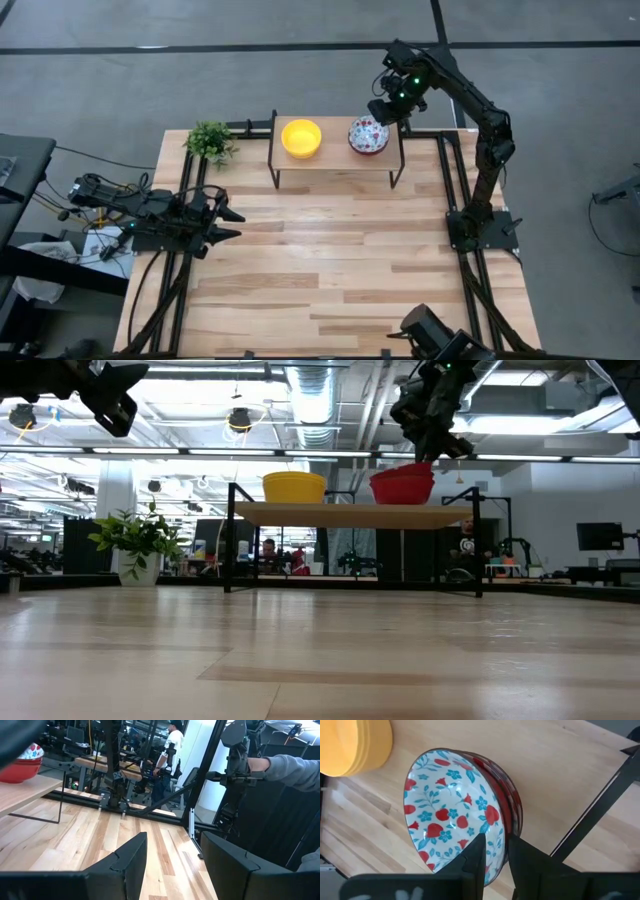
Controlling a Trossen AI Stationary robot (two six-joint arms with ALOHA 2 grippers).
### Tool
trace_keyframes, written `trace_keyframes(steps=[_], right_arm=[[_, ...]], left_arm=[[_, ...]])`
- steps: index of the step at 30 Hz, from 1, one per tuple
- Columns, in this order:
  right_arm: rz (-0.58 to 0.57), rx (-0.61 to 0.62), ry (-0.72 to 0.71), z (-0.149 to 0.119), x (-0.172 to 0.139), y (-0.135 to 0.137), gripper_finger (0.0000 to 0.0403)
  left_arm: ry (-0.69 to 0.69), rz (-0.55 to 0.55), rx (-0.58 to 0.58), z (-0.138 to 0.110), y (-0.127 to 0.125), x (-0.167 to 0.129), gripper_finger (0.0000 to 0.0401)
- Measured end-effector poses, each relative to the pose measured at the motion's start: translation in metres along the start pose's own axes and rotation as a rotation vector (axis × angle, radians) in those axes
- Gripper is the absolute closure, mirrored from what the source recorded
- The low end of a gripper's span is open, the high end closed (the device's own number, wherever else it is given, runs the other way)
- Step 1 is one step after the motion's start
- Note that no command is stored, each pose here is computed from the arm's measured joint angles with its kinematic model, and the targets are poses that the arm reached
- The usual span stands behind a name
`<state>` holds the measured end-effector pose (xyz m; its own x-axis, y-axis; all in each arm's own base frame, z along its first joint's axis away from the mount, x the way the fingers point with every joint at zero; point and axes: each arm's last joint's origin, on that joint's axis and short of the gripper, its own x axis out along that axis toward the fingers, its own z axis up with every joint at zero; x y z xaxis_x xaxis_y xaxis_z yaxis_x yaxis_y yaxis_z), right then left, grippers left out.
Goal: Pick & Place Mini bowls
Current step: Stack the white bowl on top of the white bowls on the shelf
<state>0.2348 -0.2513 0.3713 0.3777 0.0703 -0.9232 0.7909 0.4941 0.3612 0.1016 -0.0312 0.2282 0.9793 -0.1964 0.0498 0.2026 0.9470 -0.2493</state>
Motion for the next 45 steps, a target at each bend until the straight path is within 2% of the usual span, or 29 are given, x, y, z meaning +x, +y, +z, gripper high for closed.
trace_keyframes(steps=[6, 11, 15, 20, 24, 37, 40, 45], right_arm=[[-0.049, -0.020, -0.019, -0.001, -0.003, -0.001, 0.0333], [-0.087, -0.026, -0.091, -0.010, -0.021, -0.002, 0.0333], [-0.012, -0.054, -0.158, -0.014, -0.034, 0.003, 0.0336], [0.088, -0.056, -0.089, -0.012, -0.022, 0.004, 0.0367], [0.097, -0.063, -0.058, -0.009, -0.005, -0.003, 0.0398], [0.113, -0.021, 0.012, -0.008, 0.018, -0.021, 0.0402], [0.152, -0.032, -0.016, -0.005, 0.014, -0.020, 0.0401], [0.173, -0.064, -0.108, -0.004, -0.017, -0.008, 0.0402]], left_arm=[[-0.002, -0.001, 0.000, 0.000, 0.000, 0.000, 0.0215], [-0.006, -0.002, -0.003, 0.001, 0.000, 0.000, 0.0215], [-0.007, -0.002, -0.003, 0.001, 0.000, 0.000, 0.0215], [-0.007, -0.002, -0.001, 0.001, 0.000, 0.000, 0.0215], [-0.007, -0.002, -0.003, 0.001, 0.000, 0.000, 0.0215], [-0.016, -0.004, -0.009, 0.002, 0.000, 0.000, 0.0215], [-0.018, -0.005, -0.009, 0.002, 0.000, 0.000, 0.0215], [-0.022, -0.006, -0.010, 0.002, -0.001, 0.000, 0.0215]])
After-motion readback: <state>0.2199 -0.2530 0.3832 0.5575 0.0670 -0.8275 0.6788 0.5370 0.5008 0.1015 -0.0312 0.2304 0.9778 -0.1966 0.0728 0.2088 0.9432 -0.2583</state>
